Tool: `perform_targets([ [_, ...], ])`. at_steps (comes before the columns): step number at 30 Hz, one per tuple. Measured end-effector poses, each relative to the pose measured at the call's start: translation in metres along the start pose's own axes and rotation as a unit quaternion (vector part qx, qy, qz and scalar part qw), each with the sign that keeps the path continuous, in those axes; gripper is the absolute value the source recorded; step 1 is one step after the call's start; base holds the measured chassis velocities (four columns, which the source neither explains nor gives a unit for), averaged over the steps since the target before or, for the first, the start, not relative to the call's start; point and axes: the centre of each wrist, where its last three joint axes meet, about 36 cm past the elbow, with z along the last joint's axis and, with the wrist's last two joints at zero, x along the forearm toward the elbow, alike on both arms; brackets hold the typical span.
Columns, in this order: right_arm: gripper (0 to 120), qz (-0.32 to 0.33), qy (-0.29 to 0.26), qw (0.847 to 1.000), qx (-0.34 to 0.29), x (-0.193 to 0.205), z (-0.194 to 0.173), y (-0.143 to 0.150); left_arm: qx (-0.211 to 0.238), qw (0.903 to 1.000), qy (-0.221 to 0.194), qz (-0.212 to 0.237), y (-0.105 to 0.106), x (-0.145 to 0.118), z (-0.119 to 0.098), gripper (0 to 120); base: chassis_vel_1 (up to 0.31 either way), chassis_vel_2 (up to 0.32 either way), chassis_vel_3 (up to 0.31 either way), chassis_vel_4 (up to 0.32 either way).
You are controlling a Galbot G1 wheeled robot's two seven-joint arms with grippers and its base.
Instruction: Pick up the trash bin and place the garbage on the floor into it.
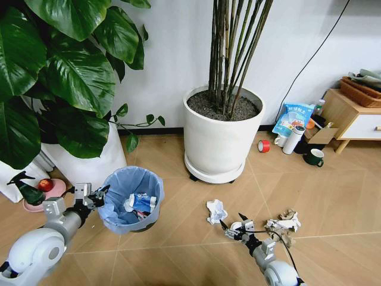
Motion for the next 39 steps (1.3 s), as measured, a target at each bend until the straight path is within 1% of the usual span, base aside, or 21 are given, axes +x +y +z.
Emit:
perform_targets([
  [10,100,-0.005,0.014,1.0,-0.003,-0.027,0.001,-0.006,0.0,1.0,0.0,-0.004,0.002,0.0,-0.001,0,0.0,0.0,0.0,0.0],
  [13,92,-0.013,0.026,1.0,-0.006,-0.039,0.005,-0.006,0.0,1.0,0.0,-0.004,0.003,0.0,-0.001,0,0.0,0.0,0.0,0.0],
  [14,92,-0.013,0.026,1.0,-0.006,-0.039,0.005,-0.006,0.0,1.0,0.0,-0.004,0.003,0.0,-0.001,0,0.0,0.0,0.0,0.0],
  [15,86,-0.016,0.031,0.999,-0.009,-0.042,0.006,-0.004,0.001,1.0,-0.001,-0.005,0.003,0.0,-0.001,0,0.0,0.0,0.0,0.0],
  [16,82,-0.018,0.035,0.999,-0.01,-0.045,0.008,-0.004,0.001,1.0,-0.001,-0.005,0.004,0.0,-0.002,0,0.0,0.0,0.0,0.0],
  [17,82,-0.018,0.035,0.999,-0.01,-0.045,0.008,-0.004,0.001,1.0,-0.001,-0.005,0.004,0.0,-0.002,0,0.0,0.0,0.0,0.0],
  [18,79,-0.018,0.037,0.999,-0.011,-0.046,0.009,-0.004,0.001,1.0,-0.002,-0.005,0.004,-0.001,-0.002,0,0.0,0.0,0.0,0.0],
  [19,72,-0.02,0.041,0.999,-0.012,-0.051,0.011,-0.004,0.001,1.0,-0.003,-0.006,0.005,-0.001,-0.004,0,0.0,0.0,0.0,0.0],
  [21,62,-0.021,0.047,0.999,-0.016,-0.056,0.013,-0.003,0.001,1.0,-0.003,-0.007,0.006,-0.001,-0.005,0,0.0,0.0,0.0,0.0],
  [22,58,-0.021,0.049,0.998,-0.017,-0.057,0.014,-0.004,0.001,1.0,-0.003,-0.007,0.006,-0.001,-0.005,0,0.0,0.0,0.0,0.0],
  [23,58,-0.021,0.049,0.998,-0.017,-0.057,0.014,-0.004,0.001,1.0,-0.003,-0.007,0.006,-0.001,-0.005,0,0.0,0.0,0.0,0.0],
  [26,45,-0.019,0.053,0.998,-0.019,-0.061,0.016,-0.005,0.002,1.0,-0.004,-0.008,0.007,-0.001,-0.006,0,0.0,0.0,0.0,0.0],
  [27,45,-0.019,0.053,0.998,-0.019,-0.061,0.016,-0.005,0.002,1.0,-0.004,-0.008,0.007,-0.001,-0.006,0,0.0,0.0,0.0,0.0],
  [31,27,-0.018,0.056,0.998,-0.019,-0.065,0.017,-0.006,0.002,1.0,-0.004,-0.009,0.008,-0.001,-0.006,0,0.0,0.0,0.0,0.0],
  [32,23,-0.018,0.057,0.998,-0.019,-0.066,0.017,-0.006,0.002,0.9999,-0.004,-0.009,0.008,-0.002,-0.006,0,0.0,0.0,0.0,0.0],
  [33,23,-0.018,0.057,0.998,-0.019,-0.066,0.017,-0.006,0.002,0.9999,-0.004,-0.009,0.008,-0.002,-0.006,0,0.0,0.0,0.0,0.0],
  [37,5,-0.017,0.058,0.998,-0.02,-0.067,0.018,-0.008,0.002,0.9999,-0.003,-0.009,0.008,-0.002,-0.006,0,0.0,0.0,0.0,0.0],
  [38,5,-0.017,0.058,0.998,-0.02,-0.067,0.018,-0.008,0.002,0.9999,-0.003,-0.009,0.008,-0.002,-0.006,0,0.0,0.0,0.0,0.0],
  [39,2,-0.017,0.058,0.998,-0.02,-0.067,0.018,-0.008,0.002,0.9999,-0.003,-0.009,0.008,-0.002,-0.006,0,0.0,0.0,0.0,0.0],
])
